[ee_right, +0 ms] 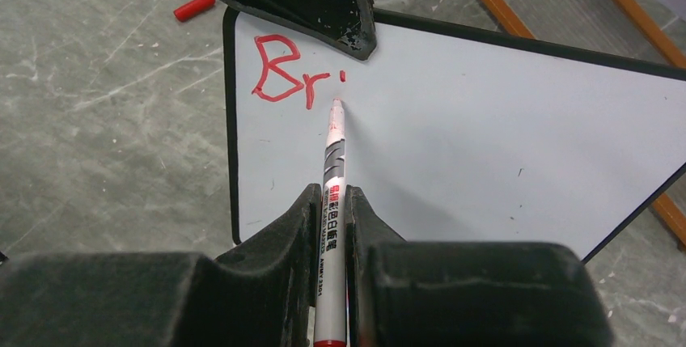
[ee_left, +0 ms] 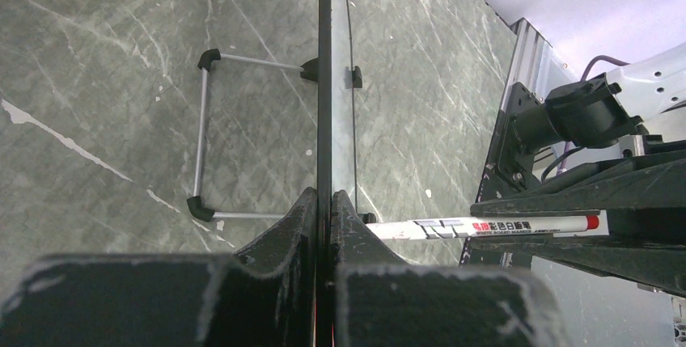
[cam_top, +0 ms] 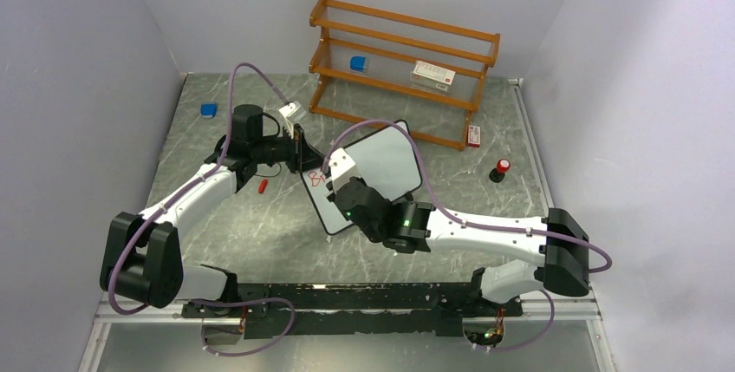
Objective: Write a sentence on the whiteboard
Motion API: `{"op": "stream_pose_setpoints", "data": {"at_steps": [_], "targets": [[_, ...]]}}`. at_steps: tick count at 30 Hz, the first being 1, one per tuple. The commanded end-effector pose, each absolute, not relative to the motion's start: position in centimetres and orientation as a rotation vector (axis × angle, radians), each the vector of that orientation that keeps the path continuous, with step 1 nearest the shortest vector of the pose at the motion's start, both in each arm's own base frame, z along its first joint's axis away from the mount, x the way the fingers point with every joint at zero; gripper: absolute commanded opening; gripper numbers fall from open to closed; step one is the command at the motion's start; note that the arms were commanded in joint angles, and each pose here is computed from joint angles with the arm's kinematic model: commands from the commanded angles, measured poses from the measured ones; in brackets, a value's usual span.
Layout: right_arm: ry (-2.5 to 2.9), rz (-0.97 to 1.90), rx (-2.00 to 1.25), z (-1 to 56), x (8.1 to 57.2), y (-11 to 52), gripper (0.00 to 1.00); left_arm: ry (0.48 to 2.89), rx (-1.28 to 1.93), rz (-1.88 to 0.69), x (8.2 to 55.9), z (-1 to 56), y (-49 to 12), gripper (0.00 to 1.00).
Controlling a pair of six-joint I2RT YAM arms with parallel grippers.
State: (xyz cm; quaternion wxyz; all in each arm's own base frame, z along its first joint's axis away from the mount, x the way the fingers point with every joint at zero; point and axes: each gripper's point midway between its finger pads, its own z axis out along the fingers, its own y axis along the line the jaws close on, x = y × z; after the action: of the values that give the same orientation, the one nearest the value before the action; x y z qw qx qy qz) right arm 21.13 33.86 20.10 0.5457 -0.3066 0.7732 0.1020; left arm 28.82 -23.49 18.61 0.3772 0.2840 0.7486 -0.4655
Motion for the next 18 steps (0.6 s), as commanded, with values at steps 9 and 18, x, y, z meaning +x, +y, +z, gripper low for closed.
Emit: {"op": "stream_pose_setpoints", "data": {"at_steps": [9,18], "targets": [[1.813,0.242,-0.653,21.08,22.03,34.16,0.0,1.844,0.78,-1.172,28.71,19.68,-23.43,0.05],[1.819,0.234,-0.664,20.7,22.07,34.45,0.0,1.846,0.782,-1.171,28.68,19.63,-23.42,0.05]]}}
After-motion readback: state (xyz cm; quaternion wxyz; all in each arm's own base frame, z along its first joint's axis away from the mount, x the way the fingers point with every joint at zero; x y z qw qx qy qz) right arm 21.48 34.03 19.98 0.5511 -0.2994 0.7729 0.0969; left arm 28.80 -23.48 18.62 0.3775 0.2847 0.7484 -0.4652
